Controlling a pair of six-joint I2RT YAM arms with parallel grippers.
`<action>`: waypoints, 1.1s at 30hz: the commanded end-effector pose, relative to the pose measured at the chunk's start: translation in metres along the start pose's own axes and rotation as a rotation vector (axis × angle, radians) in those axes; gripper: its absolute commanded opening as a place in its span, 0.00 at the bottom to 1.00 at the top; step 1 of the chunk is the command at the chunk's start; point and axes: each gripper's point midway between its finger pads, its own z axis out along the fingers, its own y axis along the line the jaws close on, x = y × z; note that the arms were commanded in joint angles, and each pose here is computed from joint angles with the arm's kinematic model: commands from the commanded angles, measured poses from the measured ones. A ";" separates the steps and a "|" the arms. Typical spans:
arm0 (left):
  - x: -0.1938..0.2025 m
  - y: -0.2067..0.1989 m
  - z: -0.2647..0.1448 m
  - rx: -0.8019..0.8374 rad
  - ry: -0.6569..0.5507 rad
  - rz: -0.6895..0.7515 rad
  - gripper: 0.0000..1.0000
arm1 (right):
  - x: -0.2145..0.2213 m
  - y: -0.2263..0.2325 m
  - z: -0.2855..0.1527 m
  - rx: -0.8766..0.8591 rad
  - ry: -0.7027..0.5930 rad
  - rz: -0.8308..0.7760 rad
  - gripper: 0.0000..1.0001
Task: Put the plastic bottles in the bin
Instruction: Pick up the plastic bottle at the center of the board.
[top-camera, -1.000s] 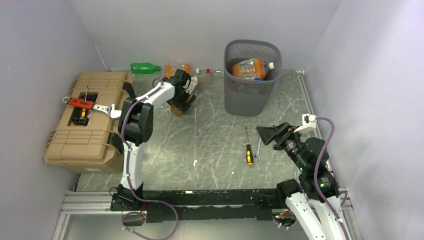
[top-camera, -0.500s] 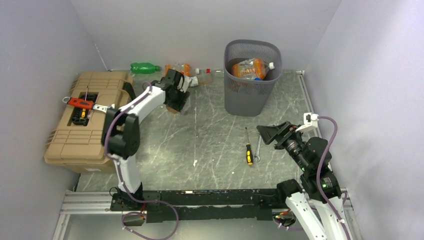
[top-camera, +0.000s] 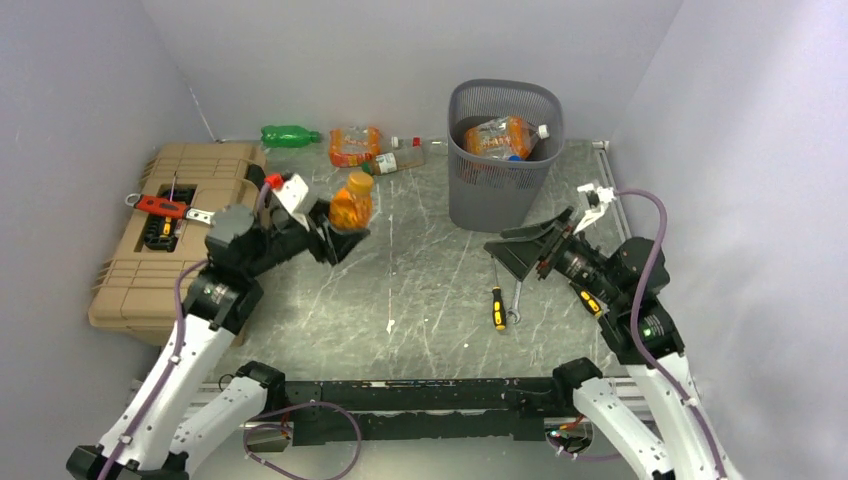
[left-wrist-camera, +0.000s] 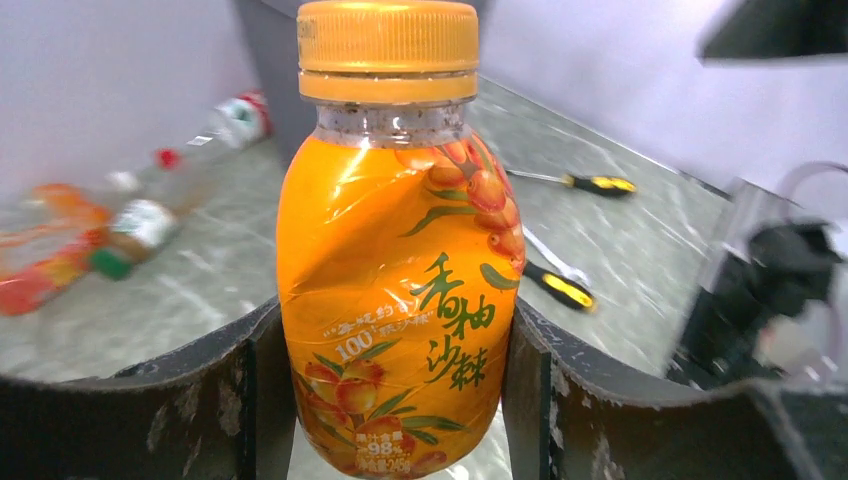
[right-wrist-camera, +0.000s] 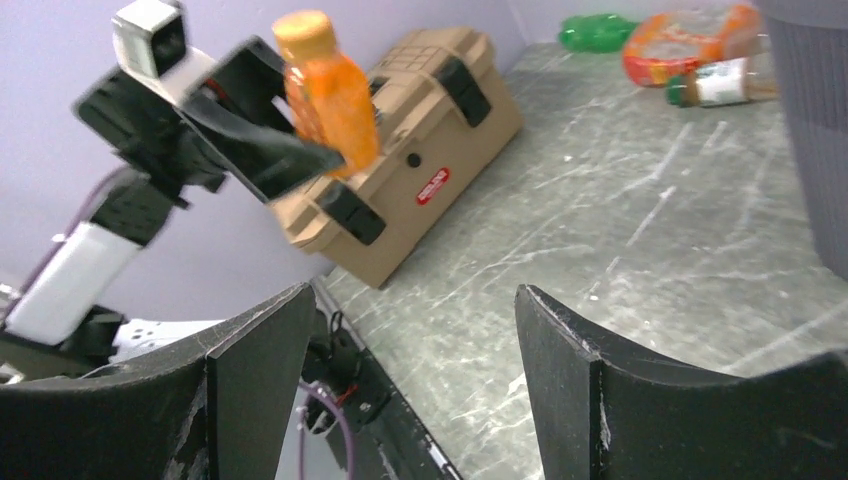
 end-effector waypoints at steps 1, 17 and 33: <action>0.031 -0.062 -0.007 0.352 -0.039 -0.120 0.25 | -0.022 0.034 0.017 -0.097 -0.005 -0.139 0.77; 0.042 -0.104 -0.024 0.545 -0.101 -0.180 0.22 | 0.018 0.072 0.083 -0.073 -0.124 -0.252 0.79; 0.053 -0.116 -0.025 0.555 -0.051 -0.125 0.21 | 0.030 0.120 0.130 -0.235 -0.060 -0.175 0.82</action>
